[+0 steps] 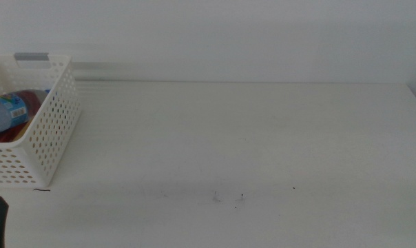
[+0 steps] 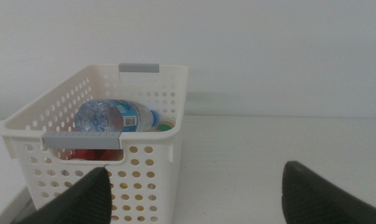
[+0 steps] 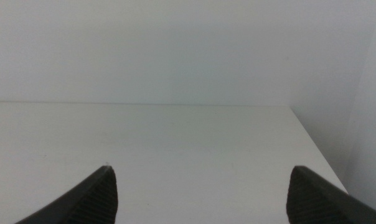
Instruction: Use arms to grab the bottles and put them into the dustbin to the left of the table.
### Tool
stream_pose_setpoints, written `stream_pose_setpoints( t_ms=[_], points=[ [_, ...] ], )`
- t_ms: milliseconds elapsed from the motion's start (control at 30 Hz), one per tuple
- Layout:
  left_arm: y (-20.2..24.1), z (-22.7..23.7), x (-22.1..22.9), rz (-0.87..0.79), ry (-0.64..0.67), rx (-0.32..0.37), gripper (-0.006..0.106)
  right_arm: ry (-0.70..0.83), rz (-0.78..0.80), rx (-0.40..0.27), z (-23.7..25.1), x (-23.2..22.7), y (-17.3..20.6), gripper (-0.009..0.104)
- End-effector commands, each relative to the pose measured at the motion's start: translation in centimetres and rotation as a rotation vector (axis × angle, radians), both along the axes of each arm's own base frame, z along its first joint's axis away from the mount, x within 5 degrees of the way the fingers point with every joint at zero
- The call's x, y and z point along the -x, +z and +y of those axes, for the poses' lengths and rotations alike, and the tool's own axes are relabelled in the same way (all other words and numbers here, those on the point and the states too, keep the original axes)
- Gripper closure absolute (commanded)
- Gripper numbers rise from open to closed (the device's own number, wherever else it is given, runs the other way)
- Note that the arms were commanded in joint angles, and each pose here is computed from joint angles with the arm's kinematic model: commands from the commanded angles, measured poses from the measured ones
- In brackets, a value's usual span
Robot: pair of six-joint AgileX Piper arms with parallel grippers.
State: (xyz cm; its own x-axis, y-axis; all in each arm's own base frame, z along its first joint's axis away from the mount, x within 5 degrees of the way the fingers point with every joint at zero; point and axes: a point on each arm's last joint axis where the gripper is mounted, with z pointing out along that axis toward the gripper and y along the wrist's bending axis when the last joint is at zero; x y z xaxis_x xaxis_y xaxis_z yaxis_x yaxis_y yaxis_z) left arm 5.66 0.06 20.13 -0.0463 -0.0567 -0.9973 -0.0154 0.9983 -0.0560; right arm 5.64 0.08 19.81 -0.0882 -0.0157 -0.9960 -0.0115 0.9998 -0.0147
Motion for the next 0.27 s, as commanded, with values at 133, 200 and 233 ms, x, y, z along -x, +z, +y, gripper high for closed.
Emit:
stream_pose_setpoints(
  t_ms=[133,200,233],
  points=[
    [0.07,-0.01,0.02,-0.01,-0.005,-0.02,0.007,-0.006,-0.015,0.016,-0.05,0.02,0.05,0.004],
    [0.07,-0.01,0.02,-0.01,-0.005,-0.02,0.007,-0.006,-0.015,0.016,-0.05,0.02,0.05,0.004],
    [0.07,-0.01,0.02,-0.01,-0.005,-0.02,0.007,-0.006,-0.015,0.016,-0.05,0.02,0.05,0.004]
  ],
)
